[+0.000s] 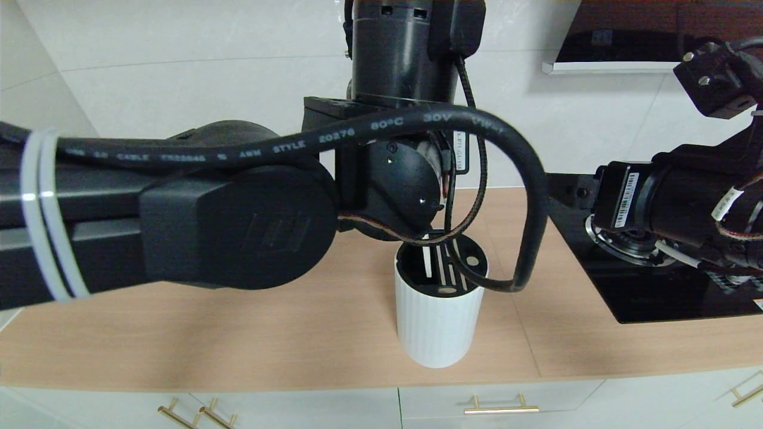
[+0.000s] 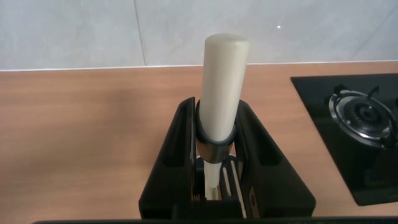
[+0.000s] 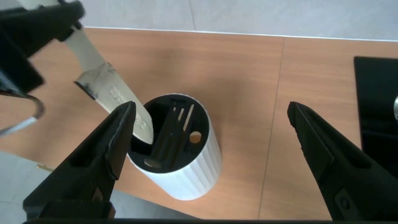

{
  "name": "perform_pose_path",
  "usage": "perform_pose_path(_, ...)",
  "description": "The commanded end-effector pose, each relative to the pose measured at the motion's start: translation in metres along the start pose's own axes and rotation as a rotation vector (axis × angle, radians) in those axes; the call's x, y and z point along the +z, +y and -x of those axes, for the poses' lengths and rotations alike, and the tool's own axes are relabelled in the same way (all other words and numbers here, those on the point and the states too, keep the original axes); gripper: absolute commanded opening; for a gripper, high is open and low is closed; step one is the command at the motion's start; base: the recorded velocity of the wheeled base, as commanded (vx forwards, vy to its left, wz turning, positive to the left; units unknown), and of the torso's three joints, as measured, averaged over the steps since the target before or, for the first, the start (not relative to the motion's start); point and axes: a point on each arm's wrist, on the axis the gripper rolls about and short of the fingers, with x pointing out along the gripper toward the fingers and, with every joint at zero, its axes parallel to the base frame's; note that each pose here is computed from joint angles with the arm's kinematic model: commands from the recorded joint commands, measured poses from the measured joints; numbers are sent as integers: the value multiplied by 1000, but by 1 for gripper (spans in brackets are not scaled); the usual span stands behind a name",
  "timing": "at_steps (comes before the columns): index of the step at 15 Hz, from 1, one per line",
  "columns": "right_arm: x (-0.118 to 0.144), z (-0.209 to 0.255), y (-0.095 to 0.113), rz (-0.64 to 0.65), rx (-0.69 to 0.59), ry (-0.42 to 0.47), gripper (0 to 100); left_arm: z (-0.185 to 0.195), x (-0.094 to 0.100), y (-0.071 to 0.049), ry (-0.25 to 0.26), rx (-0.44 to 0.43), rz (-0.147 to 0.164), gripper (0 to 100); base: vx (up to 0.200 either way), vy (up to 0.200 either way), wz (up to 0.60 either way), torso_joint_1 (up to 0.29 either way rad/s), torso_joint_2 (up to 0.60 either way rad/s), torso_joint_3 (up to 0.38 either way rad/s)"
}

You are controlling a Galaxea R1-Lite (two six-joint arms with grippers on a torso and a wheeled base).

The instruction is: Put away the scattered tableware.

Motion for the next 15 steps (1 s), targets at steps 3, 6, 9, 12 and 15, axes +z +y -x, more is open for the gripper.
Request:
perform_pose_path(3,-1,-1,0,2,0,4,100,-8,-12,-5,16,17,-14,0,0,0,0,0,0,0)
perform_pose_path(6,-1,-1,0,2,0,4,100,-15,-24,-10,35,23,-30,0,0,0,0,0,0,0)
perform_pose_path(9,-2,-2,1,3,-2,7,100,-23,-36,-15,37,25,-19,0,0,0,0,0,0,0)
perform_pose_path(12,-2,-3,1,4,-1,10,100,-27,-45,-18,48,41,-34,0,0,0,0,0,0,0)
perform_pose_path(15,-5,-4,1,7,-4,17,100,-32,-59,-21,69,55,-29,0,0,0,0,0,0,0)
